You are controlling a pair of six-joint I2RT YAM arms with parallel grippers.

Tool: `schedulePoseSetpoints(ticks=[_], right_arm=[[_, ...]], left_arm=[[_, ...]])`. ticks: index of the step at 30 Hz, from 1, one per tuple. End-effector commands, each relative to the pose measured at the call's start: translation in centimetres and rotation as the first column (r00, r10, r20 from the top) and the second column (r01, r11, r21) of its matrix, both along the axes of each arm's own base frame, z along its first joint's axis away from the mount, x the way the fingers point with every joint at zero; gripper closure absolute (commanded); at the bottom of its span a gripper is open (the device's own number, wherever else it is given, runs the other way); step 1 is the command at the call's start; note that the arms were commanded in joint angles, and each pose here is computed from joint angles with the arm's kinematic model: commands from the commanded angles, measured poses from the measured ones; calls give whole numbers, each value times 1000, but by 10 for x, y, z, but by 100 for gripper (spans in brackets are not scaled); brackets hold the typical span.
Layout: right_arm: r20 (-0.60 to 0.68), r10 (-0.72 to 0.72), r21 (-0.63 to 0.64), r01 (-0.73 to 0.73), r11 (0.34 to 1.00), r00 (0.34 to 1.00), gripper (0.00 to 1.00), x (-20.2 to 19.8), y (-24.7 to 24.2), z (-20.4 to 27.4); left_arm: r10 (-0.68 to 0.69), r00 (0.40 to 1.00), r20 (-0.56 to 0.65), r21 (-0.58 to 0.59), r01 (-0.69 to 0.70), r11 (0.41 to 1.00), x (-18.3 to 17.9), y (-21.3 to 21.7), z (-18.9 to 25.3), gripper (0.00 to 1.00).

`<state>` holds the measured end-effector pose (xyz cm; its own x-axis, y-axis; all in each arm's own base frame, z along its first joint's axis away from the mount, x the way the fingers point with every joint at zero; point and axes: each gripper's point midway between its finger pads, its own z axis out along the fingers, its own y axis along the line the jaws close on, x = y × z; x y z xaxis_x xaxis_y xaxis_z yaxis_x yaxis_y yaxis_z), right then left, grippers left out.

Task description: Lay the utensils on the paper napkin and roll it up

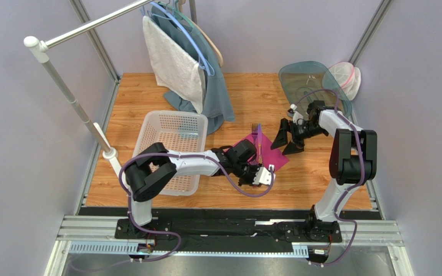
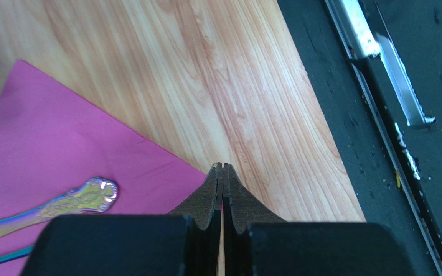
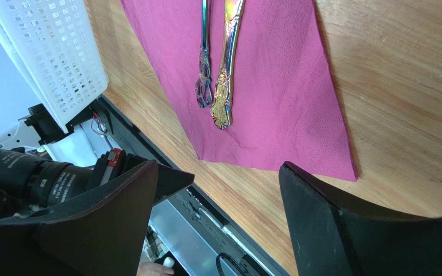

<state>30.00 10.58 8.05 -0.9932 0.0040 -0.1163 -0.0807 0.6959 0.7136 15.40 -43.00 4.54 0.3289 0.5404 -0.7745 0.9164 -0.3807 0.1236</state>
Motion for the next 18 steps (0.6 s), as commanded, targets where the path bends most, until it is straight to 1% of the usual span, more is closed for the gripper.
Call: schedulePoseSetpoints(ticks=[1,3,5,6,7,8,11,13,14,16,18], right_arm=[[56,10,24,-11,1000,998,20,1,1,15],[58,9,26,-11,1000,998,20,2,1,17],[61,10,24,-11,1000,998,20,2,1,18],[62,10,22,-11,1000,998,20,2,1,18],[61,9,24,-10,1000,998,20,2,1,18],[60,9,26,-11,1000,998,20,1,1,18],[56,7,25,-8,1000,998,20,1,1,18],[53,6,25,-7,1000,999,20,1,1,17],[52,6,25,-7,1000,999,20,0,1,17],[47,5,25,-6,1000,999,20,0,1,16],[43,4,24,-5,1000,999,20,0,1,15]], left_arm=[[12,1000,-6,-103,-13,995,5,-19,52,100],[50,998,-26,-113,-53,992,18,-21,60,100],[40,999,-16,-89,-41,995,21,-17,59,100],[30,1000,-3,-88,-30,996,22,-12,59,96],[9,1000,-1,-66,-9,998,16,-3,47,90],[-21,999,37,-83,24,996,14,1,50,83],[-35,999,17,-42,36,998,6,10,36,76],[-26,1000,0,-5,26,1000,7,11,26,72],[-18,1000,-3,3,18,1000,9,10,22,68],[-4,1000,-1,20,4,1000,13,7,13,66],[-4,1000,2,30,4,1000,16,6,8,65]])
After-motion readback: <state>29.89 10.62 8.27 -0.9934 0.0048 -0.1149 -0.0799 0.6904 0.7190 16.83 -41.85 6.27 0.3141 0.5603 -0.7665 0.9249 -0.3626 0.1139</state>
